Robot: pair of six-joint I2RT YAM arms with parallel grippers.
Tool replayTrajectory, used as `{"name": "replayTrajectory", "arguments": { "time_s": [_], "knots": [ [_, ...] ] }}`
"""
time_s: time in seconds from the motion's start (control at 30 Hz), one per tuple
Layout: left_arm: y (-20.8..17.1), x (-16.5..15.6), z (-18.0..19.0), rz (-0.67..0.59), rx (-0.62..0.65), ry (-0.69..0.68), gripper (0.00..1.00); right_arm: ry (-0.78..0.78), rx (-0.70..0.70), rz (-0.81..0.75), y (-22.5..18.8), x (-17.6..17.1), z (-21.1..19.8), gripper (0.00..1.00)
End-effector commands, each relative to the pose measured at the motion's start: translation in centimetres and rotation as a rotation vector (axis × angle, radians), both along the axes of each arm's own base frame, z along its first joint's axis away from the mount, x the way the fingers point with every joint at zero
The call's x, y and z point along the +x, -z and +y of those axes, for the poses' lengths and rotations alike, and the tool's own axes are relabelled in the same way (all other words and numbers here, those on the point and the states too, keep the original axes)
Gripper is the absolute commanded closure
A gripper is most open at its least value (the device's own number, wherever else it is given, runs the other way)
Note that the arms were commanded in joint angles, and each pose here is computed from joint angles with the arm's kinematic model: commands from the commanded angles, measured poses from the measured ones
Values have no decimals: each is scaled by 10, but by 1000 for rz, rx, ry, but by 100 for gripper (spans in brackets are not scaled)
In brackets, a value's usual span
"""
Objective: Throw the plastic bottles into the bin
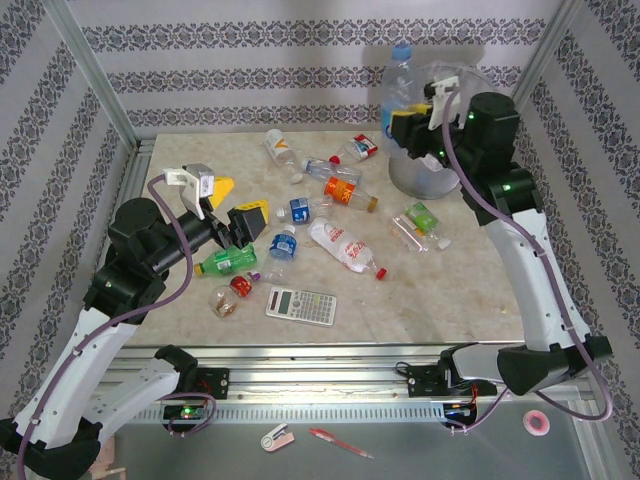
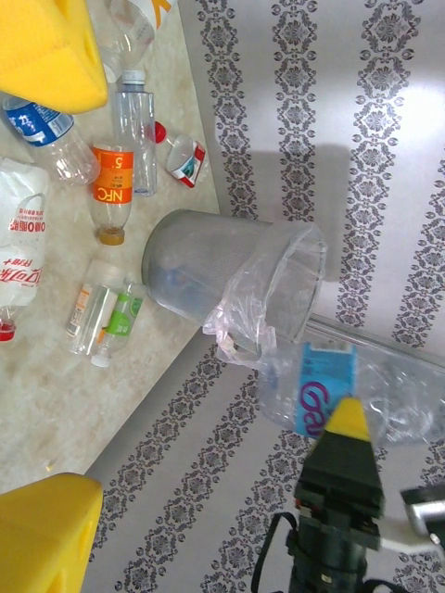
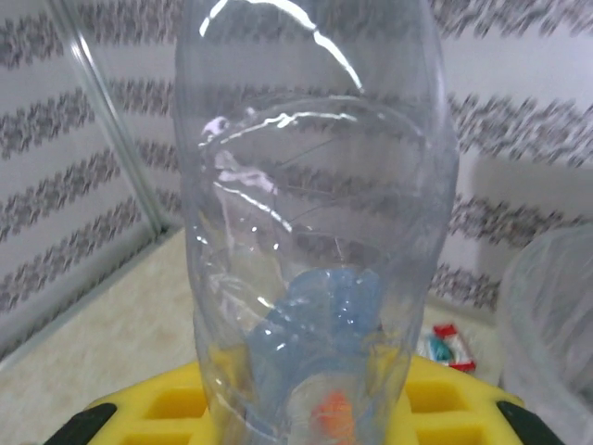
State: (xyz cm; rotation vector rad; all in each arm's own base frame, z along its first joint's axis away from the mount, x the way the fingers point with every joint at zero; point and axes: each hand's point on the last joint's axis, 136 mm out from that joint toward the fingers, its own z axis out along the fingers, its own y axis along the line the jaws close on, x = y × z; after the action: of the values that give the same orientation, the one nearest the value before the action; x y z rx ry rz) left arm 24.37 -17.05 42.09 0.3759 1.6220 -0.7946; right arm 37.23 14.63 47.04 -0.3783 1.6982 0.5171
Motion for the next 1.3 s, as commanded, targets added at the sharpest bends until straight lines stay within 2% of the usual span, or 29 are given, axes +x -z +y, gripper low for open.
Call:
{"name": "replayTrajectory", "arguments": {
  "time_s": [0.0, 0.33, 0.63, 0.93, 1.13, 1.27],
  "knots": [
    [-14, -3, -3, -50, -31, 12, 0, 19, 67, -208, -62, -13, -11, 76],
    [-16, -1, -6, -52, -43, 23, 0, 132, 110, -482, -136, -36, -42, 76],
    [-12, 2, -7, -45, -40, 23, 0, 156, 141, -600, -171, -51, -51, 78],
    [-11, 5, -8, -46, -31, 22, 0, 198, 131, -639, -177, -49, -61, 78],
    [-12, 7, -9, -47, -28, 23, 0, 225, 129, -609, -168, -28, -71, 79],
    [-12, 7, -8, -44, -25, 17, 0, 257, 126, -558, -153, -1, -81, 79]
  ]
}}
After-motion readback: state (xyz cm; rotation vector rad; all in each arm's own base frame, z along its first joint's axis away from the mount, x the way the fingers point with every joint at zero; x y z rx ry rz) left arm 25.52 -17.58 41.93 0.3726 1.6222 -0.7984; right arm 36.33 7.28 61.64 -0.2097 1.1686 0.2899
